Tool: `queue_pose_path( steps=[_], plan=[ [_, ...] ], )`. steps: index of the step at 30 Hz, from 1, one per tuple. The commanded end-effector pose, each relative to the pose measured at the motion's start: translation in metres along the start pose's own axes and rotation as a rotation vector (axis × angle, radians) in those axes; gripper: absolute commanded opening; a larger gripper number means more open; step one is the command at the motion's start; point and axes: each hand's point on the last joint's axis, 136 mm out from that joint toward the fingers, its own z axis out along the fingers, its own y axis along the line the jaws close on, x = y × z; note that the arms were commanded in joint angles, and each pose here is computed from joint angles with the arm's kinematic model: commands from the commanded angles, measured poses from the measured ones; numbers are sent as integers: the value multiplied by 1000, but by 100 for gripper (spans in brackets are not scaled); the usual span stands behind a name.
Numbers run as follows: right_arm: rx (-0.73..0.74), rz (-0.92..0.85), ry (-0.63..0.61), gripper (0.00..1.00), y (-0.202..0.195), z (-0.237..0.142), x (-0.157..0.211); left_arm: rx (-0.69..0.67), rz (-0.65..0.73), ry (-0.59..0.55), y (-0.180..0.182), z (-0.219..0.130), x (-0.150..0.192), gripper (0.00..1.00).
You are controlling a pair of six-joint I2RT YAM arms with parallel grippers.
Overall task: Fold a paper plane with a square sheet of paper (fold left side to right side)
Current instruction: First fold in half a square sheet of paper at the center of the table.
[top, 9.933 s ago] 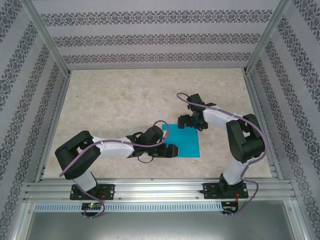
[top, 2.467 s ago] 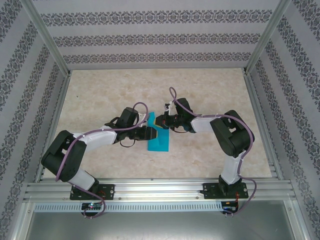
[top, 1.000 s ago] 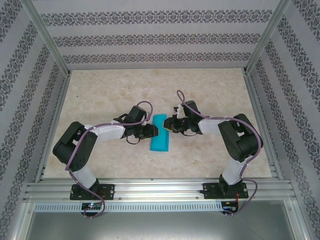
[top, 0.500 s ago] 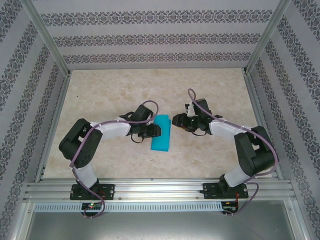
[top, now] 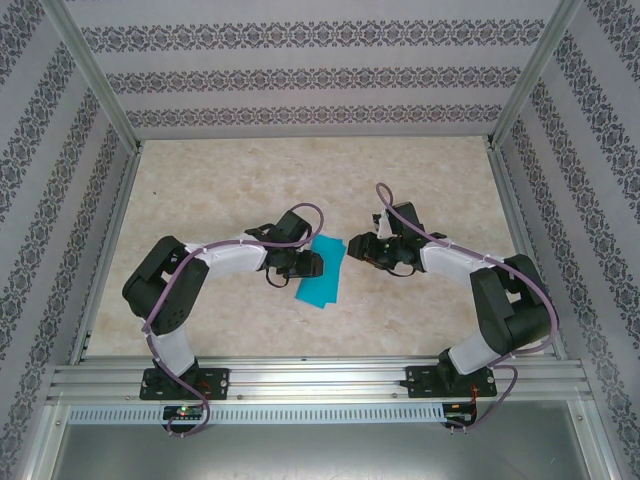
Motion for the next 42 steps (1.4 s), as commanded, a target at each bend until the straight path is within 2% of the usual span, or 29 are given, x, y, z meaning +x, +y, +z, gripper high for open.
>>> queue_pose_path(
  steps=[1,5,13,22,32,37,42],
  plan=[
    [-105,6,26,46,15,11,5,19,16,-18,-12,-7,-6,50],
    [-107,10,68,46,21,28,12,23,16,-28,-15,-9,-9,50],
    [-99,30,79,57,21,39,17,20,25,-50,-18,-19,-13,52],
    [-98,38,86,54,21,45,16,28,31,-58,-21,-24,-14,54],
    [-78,42,96,52,17,49,18,36,58,-86,-27,-44,-17,65],
    [-76,37,96,52,17,48,17,7,45,-96,-16,-47,-17,70],
    [-73,29,96,52,18,48,18,146,50,-66,-23,-38,-14,78]
  ],
)
